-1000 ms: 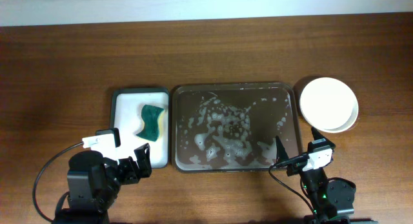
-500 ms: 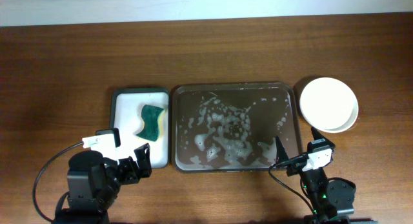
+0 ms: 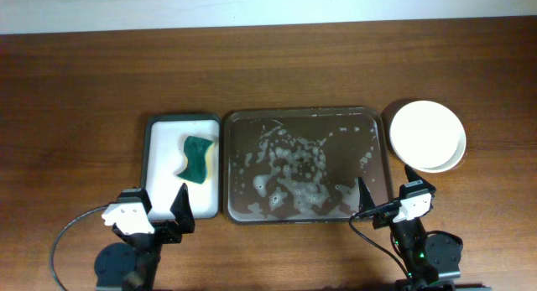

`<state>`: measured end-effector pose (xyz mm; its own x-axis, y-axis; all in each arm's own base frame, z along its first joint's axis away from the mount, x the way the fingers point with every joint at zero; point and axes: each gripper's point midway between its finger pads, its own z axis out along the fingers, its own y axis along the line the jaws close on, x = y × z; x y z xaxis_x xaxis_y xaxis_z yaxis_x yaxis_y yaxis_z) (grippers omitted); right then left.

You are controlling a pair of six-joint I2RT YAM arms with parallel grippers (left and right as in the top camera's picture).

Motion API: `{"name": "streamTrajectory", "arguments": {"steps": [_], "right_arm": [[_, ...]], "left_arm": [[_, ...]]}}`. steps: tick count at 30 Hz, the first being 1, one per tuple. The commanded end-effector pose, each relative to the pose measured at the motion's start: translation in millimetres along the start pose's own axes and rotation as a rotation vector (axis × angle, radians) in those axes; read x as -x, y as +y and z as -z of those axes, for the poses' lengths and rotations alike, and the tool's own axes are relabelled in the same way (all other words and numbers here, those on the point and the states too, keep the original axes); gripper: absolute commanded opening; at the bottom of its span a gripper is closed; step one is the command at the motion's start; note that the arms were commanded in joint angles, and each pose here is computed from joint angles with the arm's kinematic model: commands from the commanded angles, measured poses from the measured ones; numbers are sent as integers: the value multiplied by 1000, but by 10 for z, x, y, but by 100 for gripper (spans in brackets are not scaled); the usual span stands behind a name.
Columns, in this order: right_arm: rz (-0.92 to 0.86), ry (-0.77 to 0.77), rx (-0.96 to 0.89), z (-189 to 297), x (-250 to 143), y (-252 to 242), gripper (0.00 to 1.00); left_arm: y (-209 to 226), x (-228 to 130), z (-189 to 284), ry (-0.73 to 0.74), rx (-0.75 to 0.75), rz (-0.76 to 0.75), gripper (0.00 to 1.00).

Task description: Clean dirty plates on tray and stack at the side

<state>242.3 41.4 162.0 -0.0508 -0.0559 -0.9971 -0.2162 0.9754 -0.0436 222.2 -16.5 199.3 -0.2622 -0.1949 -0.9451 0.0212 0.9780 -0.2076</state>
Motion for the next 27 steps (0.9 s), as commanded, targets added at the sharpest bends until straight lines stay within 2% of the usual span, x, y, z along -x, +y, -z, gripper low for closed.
{"name": "streamTrajectory", "arguments": {"steps": [1,5,7,12,27], "right_arm": [[0,-3,22,0,-16,45,99],[0,-2,22,-1,-18,45,99],[0,-3,22,0,-17,45,99],[0,-3,22,0,-17,45,99],[0,-3,22,-1,-17,45,99]], "left_arm": [[0,20,-108,-153,-26,-58,100],[-37,164,-144,-331,-47,-161,99],[-86,126,-179,-368,-69,-247,99],[36,-349,-329,-177,-42,-248,99],[42,-350,-330,-177,-39,-247,99]]}}
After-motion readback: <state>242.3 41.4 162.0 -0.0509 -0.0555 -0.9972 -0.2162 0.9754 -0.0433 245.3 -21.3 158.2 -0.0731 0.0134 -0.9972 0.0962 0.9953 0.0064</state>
